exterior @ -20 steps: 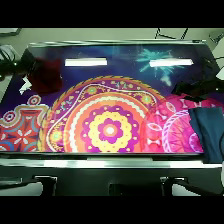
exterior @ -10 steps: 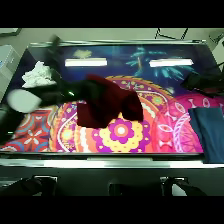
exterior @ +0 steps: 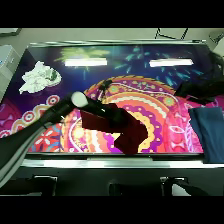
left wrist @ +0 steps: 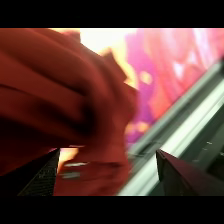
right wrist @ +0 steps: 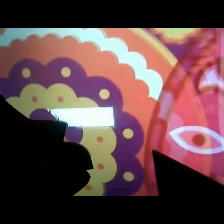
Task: Fold the clothes and pants, and hang the long-sleeved shirts on hangers.
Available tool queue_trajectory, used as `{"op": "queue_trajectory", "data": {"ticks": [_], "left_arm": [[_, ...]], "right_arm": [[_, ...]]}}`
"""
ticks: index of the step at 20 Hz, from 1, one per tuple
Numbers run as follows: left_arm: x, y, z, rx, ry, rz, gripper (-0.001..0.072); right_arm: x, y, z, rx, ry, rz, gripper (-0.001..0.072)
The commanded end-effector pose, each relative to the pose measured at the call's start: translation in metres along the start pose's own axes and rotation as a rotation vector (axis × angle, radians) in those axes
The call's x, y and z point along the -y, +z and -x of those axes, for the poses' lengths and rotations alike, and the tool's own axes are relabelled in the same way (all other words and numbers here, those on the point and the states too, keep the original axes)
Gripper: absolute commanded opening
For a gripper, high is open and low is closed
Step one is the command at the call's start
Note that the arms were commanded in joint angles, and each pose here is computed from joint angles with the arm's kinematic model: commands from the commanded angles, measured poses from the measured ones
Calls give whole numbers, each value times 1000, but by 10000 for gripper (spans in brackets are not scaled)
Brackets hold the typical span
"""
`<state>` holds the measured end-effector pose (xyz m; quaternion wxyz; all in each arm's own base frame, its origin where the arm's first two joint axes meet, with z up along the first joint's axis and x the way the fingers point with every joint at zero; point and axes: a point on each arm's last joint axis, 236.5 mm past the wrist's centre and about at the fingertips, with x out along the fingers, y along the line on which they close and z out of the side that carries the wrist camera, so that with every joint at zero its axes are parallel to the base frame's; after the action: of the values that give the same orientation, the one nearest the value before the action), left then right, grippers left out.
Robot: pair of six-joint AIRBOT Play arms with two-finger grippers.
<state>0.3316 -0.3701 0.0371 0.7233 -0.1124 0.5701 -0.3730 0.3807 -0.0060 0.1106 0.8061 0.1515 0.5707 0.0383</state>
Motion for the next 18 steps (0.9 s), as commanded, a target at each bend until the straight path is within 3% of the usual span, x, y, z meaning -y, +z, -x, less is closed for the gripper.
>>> {"op": "queue_trajectory", "data": {"ticks": [1,5,7,11,17,18], "left_arm": [[-107,14,95,-17,186,74,709],[-217,-45,116,-76,219,436,709],[-233,-69,95,-53,153,564,708],[-241,-73,55,44,97,655,707],[-233,-54,10,99,58,688,706],[-234,-48,7,123,66,687,661]], "right_arm": [[-5,-44,-50,-247,93,-49,702],[-5,-99,-119,-393,182,-175,703],[-8,-112,-141,-409,215,-231,702],[-21,-114,-166,-410,297,-285,701],[-50,-128,-206,-439,275,-210,701],[-54,-129,-211,-436,271,-214,700]]}}
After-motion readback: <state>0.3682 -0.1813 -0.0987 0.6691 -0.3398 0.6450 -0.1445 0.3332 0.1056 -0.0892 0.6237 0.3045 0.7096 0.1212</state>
